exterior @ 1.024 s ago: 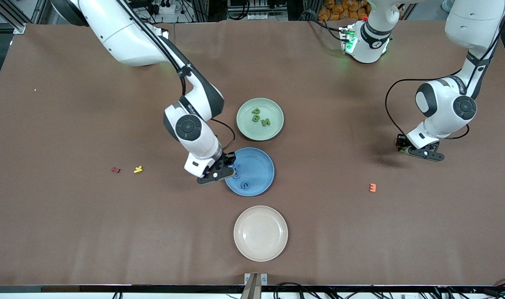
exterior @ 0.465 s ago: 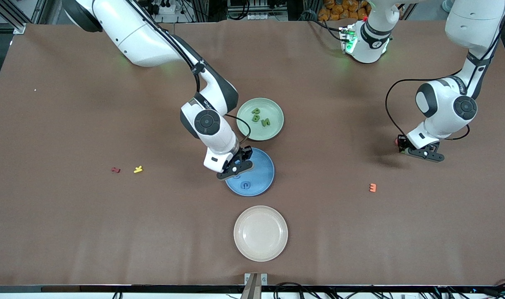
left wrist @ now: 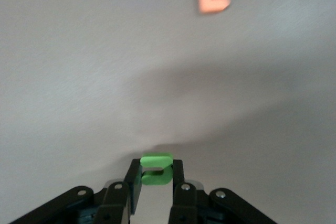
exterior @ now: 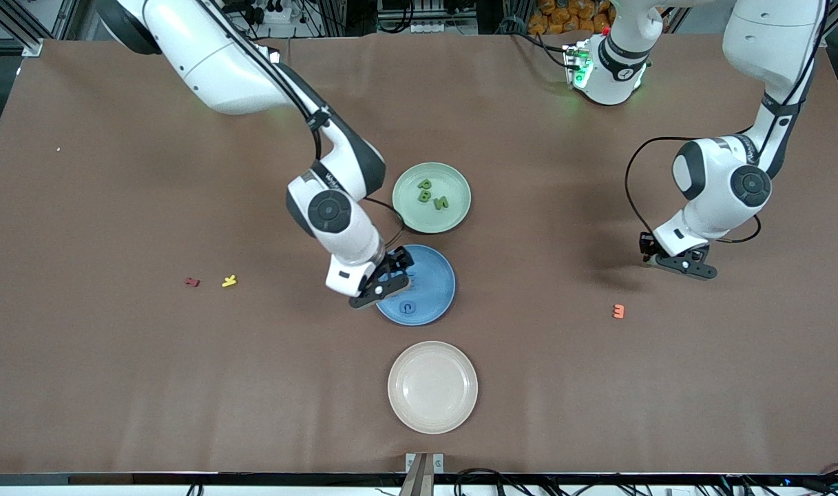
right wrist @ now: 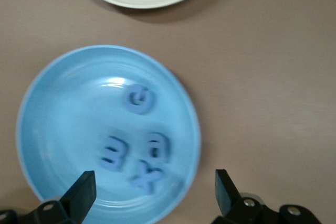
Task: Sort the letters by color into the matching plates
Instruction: 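Carry E to the blue plate with the right gripper and release, then carry green u to the green plate with the left gripper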
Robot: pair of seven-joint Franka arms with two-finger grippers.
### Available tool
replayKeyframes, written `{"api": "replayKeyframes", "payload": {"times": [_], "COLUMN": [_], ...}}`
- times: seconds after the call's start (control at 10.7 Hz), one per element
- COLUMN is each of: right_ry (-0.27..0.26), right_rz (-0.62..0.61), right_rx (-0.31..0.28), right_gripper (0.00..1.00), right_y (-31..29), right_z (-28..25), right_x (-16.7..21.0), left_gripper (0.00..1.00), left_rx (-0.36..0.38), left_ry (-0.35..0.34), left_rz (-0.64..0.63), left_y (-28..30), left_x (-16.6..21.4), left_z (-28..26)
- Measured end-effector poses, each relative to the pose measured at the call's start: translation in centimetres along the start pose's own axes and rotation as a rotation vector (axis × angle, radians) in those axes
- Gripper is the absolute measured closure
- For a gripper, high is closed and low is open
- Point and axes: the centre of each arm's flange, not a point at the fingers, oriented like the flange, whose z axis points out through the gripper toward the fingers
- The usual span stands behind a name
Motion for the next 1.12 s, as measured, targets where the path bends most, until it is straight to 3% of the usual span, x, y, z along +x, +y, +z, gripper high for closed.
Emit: {"api": "replayKeyframes", "payload": {"times": [0.28,0.56,0.84,1.12], "right_ry": [-0.021,-0.023,-0.042,-0.103], "right_rz": [0.017,0.036,0.084,0.159], "right_rx": [-0.062,-0.124,-0.148,-0.169], "right_gripper": [0.00,0.00,0.00,0.00], "right_y": [9.5,20.8,31.6,36.4], "right_z": [-1.9,-5.3,-10.6,-15.8], "right_x": [1.3,1.5,-0.5,-3.2], "left_gripper": [0.73,0.73,0.73,0.73], "left_rx": [-0.048,-0.005,-0.013,-0.032], "left_ry": [-0.059,-0.109,-0.140,-0.146], "left_rz": [-0.088,-0.178,-0.261,-0.355], "left_y": [6.3,15.1,23.7,32.7], "left_x": [3.2,5.5,5.1,3.6], "left_z": [-2.0,-3.9,-4.5,-5.6]}}
